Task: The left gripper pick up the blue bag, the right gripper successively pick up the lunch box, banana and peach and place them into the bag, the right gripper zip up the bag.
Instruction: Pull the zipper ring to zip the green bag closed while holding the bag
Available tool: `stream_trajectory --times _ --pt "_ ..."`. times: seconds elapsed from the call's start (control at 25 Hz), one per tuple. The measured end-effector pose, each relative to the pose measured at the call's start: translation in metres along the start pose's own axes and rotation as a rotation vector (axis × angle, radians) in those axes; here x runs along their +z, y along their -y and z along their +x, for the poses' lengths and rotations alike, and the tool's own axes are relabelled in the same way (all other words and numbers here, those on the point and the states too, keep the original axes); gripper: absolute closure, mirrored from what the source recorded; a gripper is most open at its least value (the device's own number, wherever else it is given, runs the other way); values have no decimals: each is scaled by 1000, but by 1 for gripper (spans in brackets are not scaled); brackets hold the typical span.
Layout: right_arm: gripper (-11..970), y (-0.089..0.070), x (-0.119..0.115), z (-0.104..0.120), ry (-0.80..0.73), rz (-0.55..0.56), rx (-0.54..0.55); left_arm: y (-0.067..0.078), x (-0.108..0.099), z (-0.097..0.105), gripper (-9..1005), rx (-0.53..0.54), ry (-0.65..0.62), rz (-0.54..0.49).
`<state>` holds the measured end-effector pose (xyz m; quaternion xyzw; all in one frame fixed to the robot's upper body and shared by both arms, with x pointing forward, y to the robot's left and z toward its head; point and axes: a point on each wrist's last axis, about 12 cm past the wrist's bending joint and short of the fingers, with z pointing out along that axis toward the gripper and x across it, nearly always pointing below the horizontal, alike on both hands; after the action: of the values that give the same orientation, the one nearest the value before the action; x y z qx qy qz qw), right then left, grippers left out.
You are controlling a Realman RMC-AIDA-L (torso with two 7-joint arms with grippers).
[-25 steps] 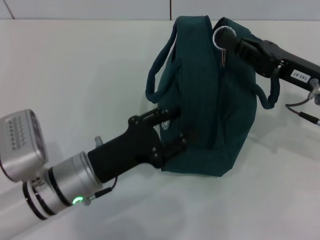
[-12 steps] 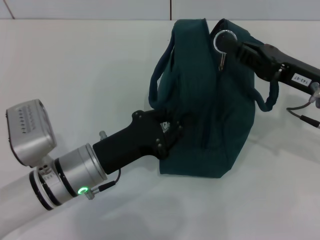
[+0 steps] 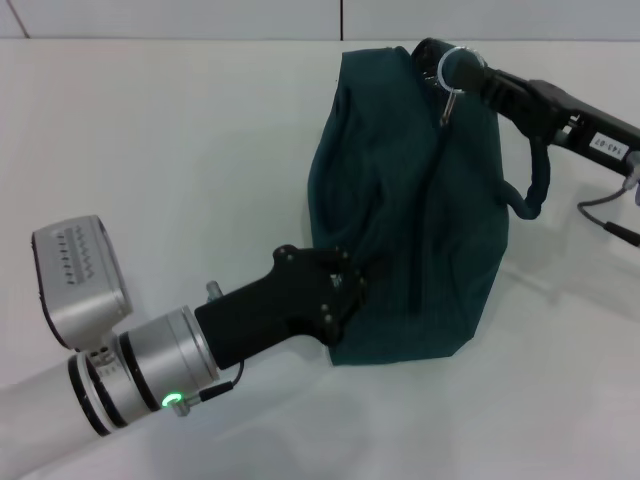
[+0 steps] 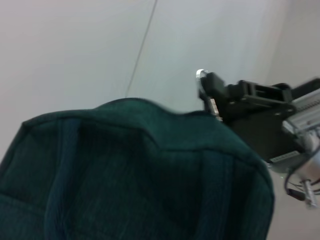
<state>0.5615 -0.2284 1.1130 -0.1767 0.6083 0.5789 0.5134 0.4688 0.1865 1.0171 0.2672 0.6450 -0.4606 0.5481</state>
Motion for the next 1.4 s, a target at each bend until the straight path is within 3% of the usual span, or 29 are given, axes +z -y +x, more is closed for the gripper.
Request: stream_trajectory --times 0.72,0.92,1.04,1.2,1.4 --pt "956 15 6 -8 14 107 -23 12 -5 6 916 105 -56 120" --pt "956 9 4 1 -14 73 -29 13 -13 -2 908 145 16 146" --pt "956 0 -6 7 -2 23 -90 11 -19 -12 903 170 68 169" --pt "956 -13 -21 14 25 -41 -152 2 -29 -25 897 197 96 184" --pt "956 -14 -27 13 32 -32 -186 -9 -41 -40 889 199 72 222"
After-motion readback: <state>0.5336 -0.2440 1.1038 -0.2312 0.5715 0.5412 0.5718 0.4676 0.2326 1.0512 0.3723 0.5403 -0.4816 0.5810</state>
